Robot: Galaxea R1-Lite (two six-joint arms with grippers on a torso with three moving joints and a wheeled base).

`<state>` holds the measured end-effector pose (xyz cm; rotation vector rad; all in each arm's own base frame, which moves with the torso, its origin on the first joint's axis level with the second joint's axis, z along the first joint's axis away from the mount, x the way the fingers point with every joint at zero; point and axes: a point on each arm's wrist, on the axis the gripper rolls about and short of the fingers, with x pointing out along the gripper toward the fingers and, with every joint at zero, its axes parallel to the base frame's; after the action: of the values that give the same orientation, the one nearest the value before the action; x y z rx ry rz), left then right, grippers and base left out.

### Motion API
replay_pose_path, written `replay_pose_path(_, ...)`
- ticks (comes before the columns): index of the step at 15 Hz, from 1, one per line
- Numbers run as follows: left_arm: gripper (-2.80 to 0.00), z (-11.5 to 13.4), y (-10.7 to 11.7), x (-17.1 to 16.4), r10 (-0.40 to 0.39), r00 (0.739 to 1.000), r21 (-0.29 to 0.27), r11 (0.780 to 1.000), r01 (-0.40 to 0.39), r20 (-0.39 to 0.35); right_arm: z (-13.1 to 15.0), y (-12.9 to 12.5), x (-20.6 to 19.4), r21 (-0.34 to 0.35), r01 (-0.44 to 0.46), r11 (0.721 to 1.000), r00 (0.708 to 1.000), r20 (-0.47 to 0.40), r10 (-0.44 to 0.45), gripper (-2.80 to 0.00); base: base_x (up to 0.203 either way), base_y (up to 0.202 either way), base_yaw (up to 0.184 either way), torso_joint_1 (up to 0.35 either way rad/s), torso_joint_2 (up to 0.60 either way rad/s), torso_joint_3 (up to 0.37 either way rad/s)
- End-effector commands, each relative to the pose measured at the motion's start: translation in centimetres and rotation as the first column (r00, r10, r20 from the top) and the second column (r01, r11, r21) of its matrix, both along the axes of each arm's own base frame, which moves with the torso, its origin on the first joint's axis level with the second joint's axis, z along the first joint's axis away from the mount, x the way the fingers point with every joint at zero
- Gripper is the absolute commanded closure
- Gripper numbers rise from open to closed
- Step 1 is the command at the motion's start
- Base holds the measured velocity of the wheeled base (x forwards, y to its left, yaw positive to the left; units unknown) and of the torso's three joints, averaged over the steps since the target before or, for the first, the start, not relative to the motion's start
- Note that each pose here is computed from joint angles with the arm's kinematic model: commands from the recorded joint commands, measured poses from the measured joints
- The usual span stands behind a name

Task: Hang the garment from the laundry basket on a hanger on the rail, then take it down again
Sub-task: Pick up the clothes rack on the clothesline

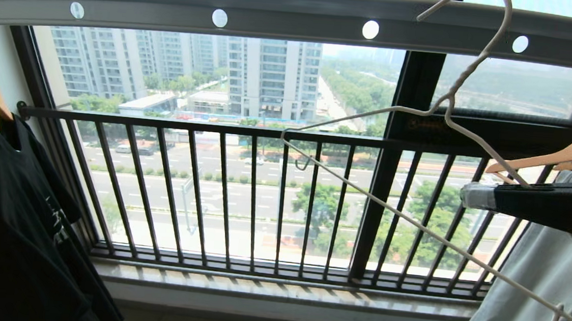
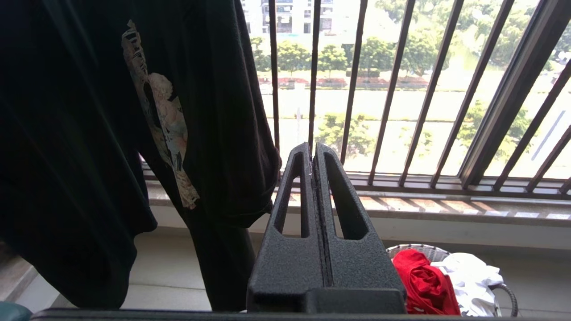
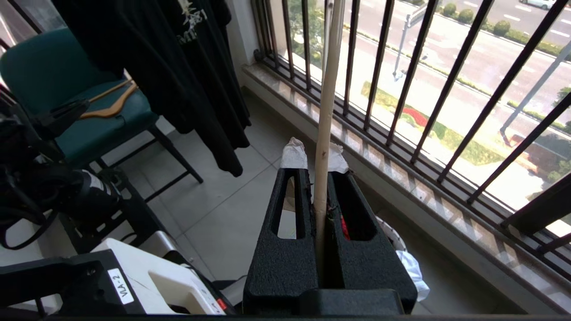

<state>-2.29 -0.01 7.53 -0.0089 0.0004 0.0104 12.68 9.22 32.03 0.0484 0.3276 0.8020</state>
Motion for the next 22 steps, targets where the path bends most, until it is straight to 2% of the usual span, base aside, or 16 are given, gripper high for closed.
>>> replay_pose_path(1, 0.00, 0.0, 0.0, 0.0, 0.000, 1.000, 0.000, 1.000, 0.000, -0.001, -0.7, 0.6, 1.0, -0.002, -0.008, 1.000, 1.000, -0.009, 0.008, 0.00, 0.000, 0.000, 0.000, 0.000, 0.00, 0.000)
replay_pose_path(6, 0.00, 0.0, 0.0, 0.0, 0.002, 1.000, 0.000, 1.000, -0.002, -0.001, -0.9, 1.0, 2.1, 0.049, 0.005, 0.999, 0.998, 0.065, -0.008, 0.00, 0.000, 0.000, 0.000, 0.000, 0.00, 0.000)
replay_pose_path(10, 0.00, 0.0, 0.0, 0.0, 0.002, 1.000, 0.000, 1.000, -0.002, -0.001, -1.7, 0.5, 1.8, 0.042, 0.021, 0.999, 0.998, 0.051, -0.023, 0.00, 0.000, 0.000, 0.000, 0.000, 0.00, 0.000)
replay_pose_path(13, 0.00, 0.0, 0.0, 0.0, 0.000, 1.000, 0.000, 1.000, 0.000, -0.001, -1.7, 0.0, 1.0, 0.055, -0.003, 0.998, 0.998, 0.068, 0.000, 0.00, 0.000, 0.000, 0.000, 0.000, 0.00, 0.000)
replay_pose_path(22, 0.00, 0.0, 0.0, 0.0, 0.000, 1.000, -0.002, 1.000, 0.000, -0.001, -1.8, -0.9, 1.4, 0.058, 0.051, 0.997, 0.996, 0.069, -0.055, 0.00, 0.000, 0.000, 0.000, -0.006, 0.01, 0.008)
